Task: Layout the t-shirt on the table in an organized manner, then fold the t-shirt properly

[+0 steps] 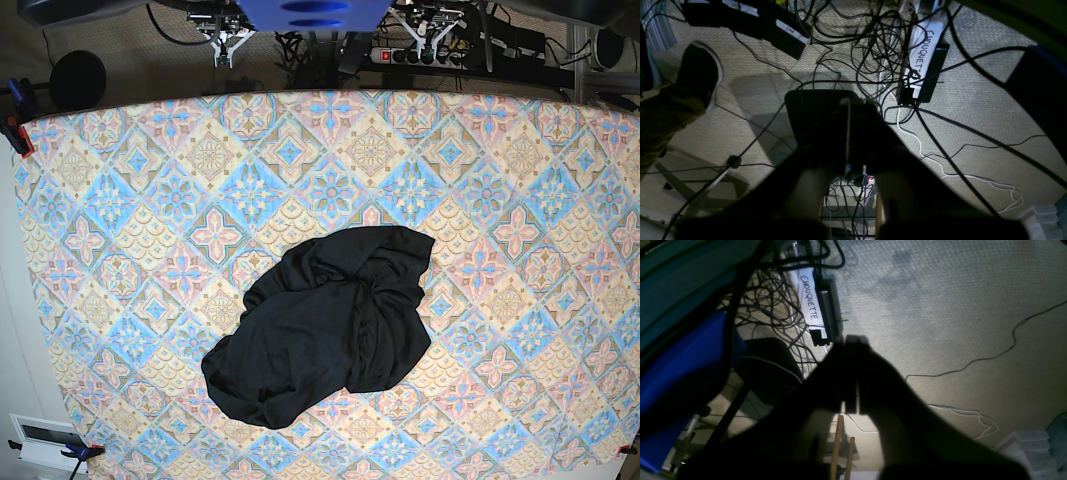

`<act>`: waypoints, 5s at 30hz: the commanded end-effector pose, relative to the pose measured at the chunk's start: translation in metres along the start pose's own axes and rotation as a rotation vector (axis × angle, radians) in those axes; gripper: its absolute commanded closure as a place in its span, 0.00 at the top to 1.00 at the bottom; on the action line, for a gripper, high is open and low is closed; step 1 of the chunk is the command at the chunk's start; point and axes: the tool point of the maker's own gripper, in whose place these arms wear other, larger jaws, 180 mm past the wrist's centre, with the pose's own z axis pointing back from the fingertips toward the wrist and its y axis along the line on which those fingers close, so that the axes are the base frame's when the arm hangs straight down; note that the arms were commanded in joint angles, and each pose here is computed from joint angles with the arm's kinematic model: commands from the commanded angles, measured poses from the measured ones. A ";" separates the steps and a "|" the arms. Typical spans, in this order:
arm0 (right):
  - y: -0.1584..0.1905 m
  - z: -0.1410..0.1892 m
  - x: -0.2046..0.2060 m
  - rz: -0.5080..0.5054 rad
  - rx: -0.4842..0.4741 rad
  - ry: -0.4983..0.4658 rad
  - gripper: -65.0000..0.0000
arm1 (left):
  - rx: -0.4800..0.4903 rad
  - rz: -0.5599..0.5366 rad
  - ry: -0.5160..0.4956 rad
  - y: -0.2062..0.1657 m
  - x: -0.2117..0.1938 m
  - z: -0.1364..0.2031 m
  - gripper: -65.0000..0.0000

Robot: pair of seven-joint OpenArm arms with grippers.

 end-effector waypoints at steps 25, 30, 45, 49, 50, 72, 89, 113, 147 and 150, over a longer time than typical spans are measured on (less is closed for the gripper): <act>-0.004 0.001 0.011 -0.006 -0.007 -0.030 0.00 | 0.006 -0.006 0.007 0.003 -0.005 0.000 0.00; -0.008 0.002 -0.016 -0.005 -0.014 0.005 0.00 | 0.031 -0.015 0.045 0.020 -0.030 0.002 0.00; -0.037 0.052 -0.046 0.041 -0.062 -0.146 0.00 | 0.111 -0.125 -0.191 0.092 -0.030 0.055 0.00; -0.047 0.077 -0.042 0.067 -0.079 -0.216 0.00 | 0.096 -0.161 -0.278 0.089 -0.019 0.081 0.00; -0.056 0.086 -0.036 0.082 -0.092 -0.244 0.00 | 0.096 -0.176 -0.297 0.092 -0.017 0.089 0.00; -0.044 0.258 0.066 0.023 0.081 -0.617 0.00 | -0.047 -0.162 -0.700 0.069 0.091 0.247 0.00; -0.044 0.278 0.134 0.021 0.078 -0.770 0.00 | -0.103 -0.113 -0.939 0.048 0.247 0.301 0.00; 0.023 0.290 0.222 0.114 0.222 -0.793 0.20 | -0.319 0.027 -0.853 -0.018 0.410 0.276 0.29; 0.071 0.312 0.265 0.186 0.321 -0.889 0.21 | 0.023 0.106 -0.924 0.162 0.306 0.322 0.00; 0.078 0.318 0.283 0.201 0.331 -0.918 0.21 | 0.090 0.126 -0.929 0.199 0.287 0.332 0.00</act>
